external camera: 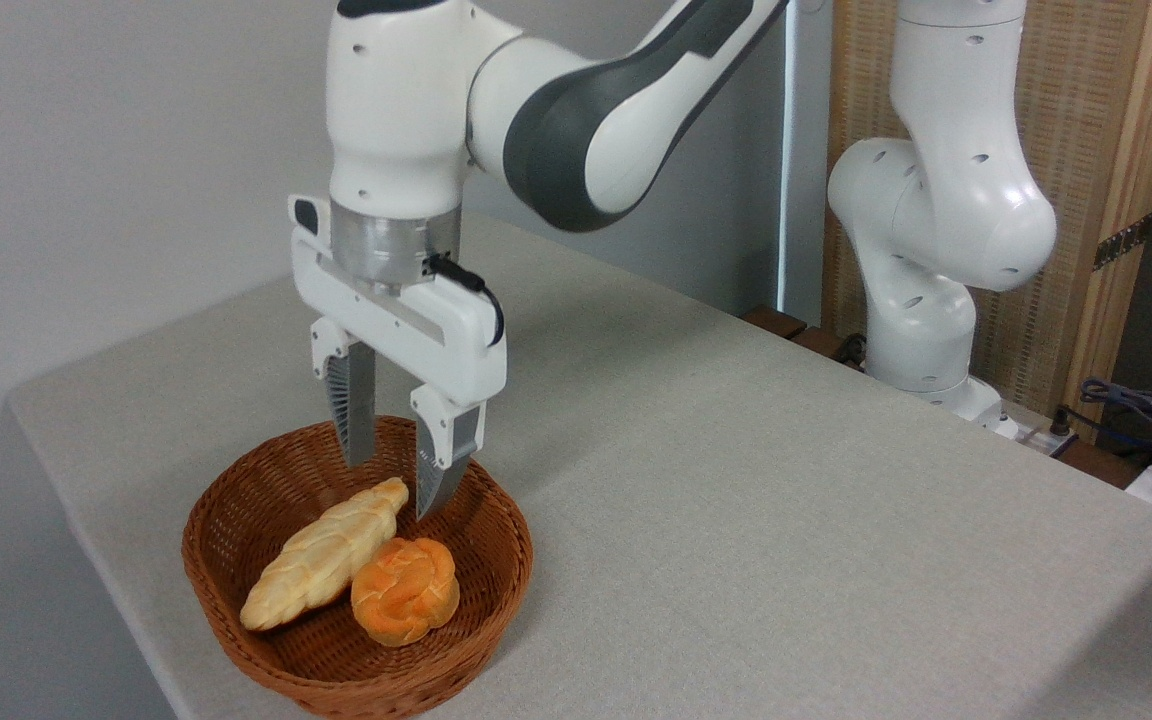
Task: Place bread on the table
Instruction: 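Lower the open gripper into the basket over the long bread roll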
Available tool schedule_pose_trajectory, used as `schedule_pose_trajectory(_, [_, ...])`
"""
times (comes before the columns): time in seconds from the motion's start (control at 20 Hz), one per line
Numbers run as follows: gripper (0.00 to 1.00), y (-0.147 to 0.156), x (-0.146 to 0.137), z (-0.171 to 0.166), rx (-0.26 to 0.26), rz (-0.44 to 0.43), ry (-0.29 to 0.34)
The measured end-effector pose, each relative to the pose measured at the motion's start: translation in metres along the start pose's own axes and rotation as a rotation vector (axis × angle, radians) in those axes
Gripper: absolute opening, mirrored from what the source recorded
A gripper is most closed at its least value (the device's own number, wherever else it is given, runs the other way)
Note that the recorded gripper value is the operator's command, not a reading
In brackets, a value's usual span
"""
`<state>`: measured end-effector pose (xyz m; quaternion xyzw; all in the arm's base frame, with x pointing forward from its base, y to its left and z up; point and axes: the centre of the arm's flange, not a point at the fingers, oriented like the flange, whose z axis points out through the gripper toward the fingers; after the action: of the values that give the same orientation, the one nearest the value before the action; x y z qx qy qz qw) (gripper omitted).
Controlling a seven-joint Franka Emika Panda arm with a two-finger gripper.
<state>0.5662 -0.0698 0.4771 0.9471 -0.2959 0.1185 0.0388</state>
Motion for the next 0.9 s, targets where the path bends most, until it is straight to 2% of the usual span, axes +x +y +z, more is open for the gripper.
schedule_pose_trajectory(0.3, [1.0, 0.01, 0.016, 0.035, -0.016, -0.068, 0.029])
schedule_pose_trajectory(0.45, [1.0, 0.017, 0.02, 0.052, -0.023, -0.071, 0.021])
schedule_pose_trajectory(0.7, [1.0, 0.019, 0.024, 0.062, -0.016, -0.088, 0.032])
schedule_pose_trajectory(0.75, [0.97, 0.019, 0.024, 0.062, -0.016, -0.088, 0.033])
schedule_pose_trajectory(0.8, [0.89, 0.019, 0.024, 0.062, -0.016, -0.088, 0.033])
schedule_pose_trajectory(0.9, [0.57, 0.019, 0.024, 0.063, -0.017, -0.088, 0.032])
